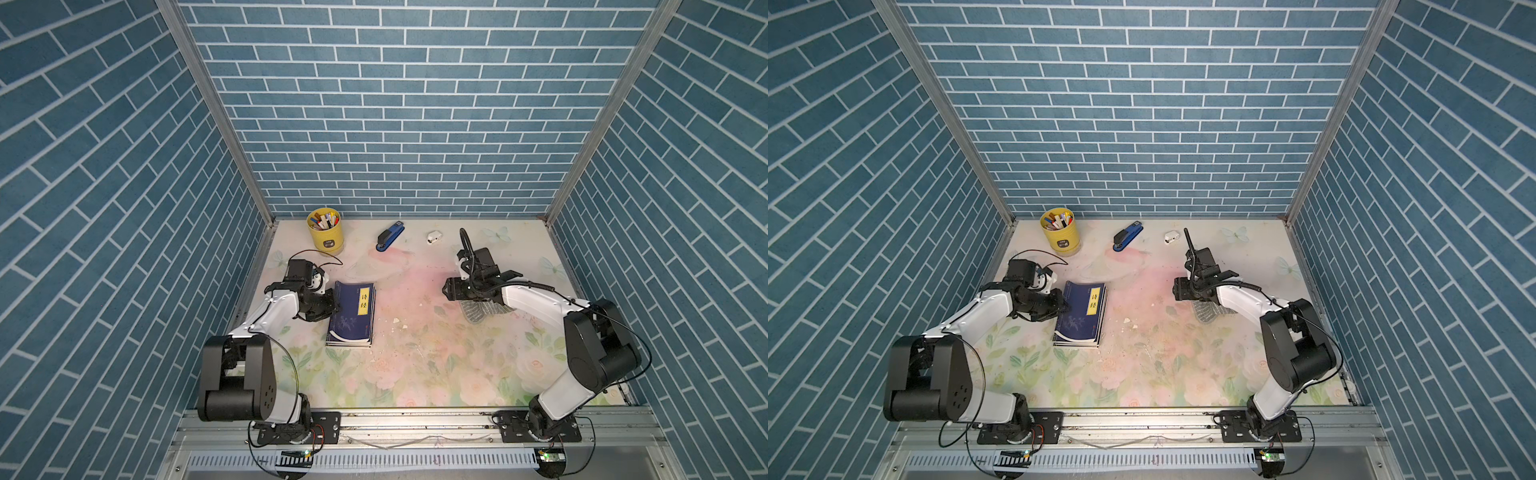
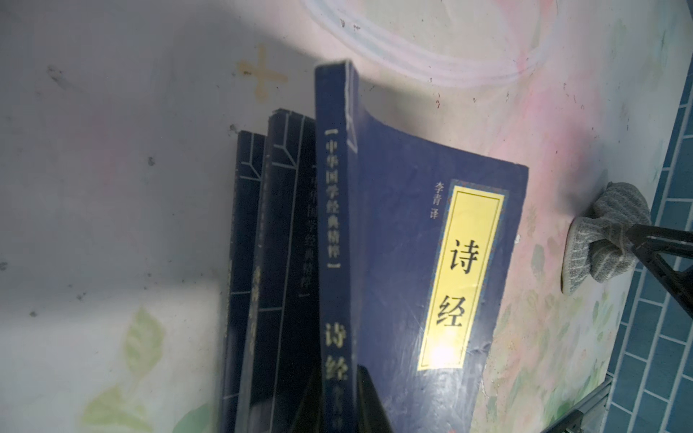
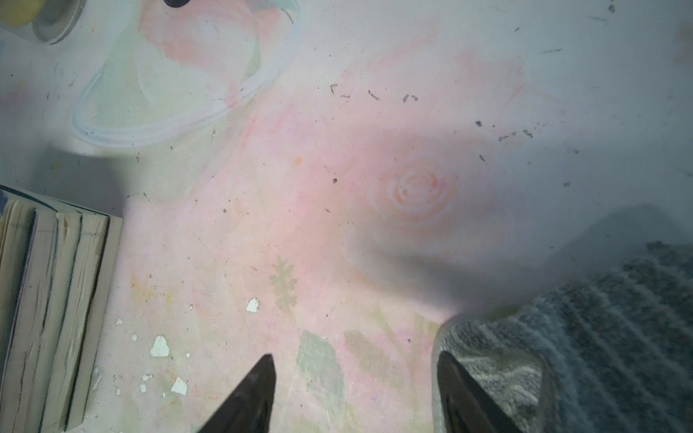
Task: Wipe the cover of the book
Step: Place the book on the book.
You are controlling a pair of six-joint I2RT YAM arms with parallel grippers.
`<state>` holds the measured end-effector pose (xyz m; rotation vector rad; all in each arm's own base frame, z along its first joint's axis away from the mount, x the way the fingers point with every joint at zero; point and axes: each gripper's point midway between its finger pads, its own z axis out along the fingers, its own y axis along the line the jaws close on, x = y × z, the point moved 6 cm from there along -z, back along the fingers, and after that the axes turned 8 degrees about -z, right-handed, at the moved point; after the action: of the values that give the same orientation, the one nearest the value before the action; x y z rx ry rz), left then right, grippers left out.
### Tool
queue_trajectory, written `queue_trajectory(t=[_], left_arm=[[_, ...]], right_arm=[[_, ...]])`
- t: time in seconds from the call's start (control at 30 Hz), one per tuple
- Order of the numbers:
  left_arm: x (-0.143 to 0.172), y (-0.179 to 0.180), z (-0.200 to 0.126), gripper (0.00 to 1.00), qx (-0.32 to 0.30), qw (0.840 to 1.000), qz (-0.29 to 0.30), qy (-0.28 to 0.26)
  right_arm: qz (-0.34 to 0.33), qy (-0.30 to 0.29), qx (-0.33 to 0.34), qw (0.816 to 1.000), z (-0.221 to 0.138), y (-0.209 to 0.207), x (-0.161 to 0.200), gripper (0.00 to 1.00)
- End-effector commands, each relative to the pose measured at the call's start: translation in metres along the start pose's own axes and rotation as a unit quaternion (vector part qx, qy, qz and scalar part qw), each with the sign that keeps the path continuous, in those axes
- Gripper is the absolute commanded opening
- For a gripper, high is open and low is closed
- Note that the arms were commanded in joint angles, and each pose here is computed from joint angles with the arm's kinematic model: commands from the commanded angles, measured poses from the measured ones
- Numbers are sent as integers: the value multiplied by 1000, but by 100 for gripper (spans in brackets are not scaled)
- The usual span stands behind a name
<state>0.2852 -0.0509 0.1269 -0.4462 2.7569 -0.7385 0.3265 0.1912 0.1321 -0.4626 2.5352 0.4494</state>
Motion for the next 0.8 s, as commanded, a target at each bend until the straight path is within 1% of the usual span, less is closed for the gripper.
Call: queue_trajectory(t=[0.0,0.27,0.3,0.47,0.53,0.77], left_arm=[[6,5,6,10,-26,999,3,22],[8,3,8,15,-26,999,7,26],[7,3,7,17,-27,999,8,25],[5,4,4,35,-39,999,9,17],[5,4,4,40,-42,999,9,16],[1,4,1,47,-52,999,10,6]], right_arm=[[-14,-5,-3,1000,-1,0,-2,68],[-14,-5,-4,1000,-1,0,-2,69],[-14,-5,-4,1000,-2,0,-2,69],[-13,-3,-3,1000,0,-1,-2,69],[-13,-3,-5,1000,-1,0,-2,69],[-11,-6,-2,1000,-1,-1,-2,69]])
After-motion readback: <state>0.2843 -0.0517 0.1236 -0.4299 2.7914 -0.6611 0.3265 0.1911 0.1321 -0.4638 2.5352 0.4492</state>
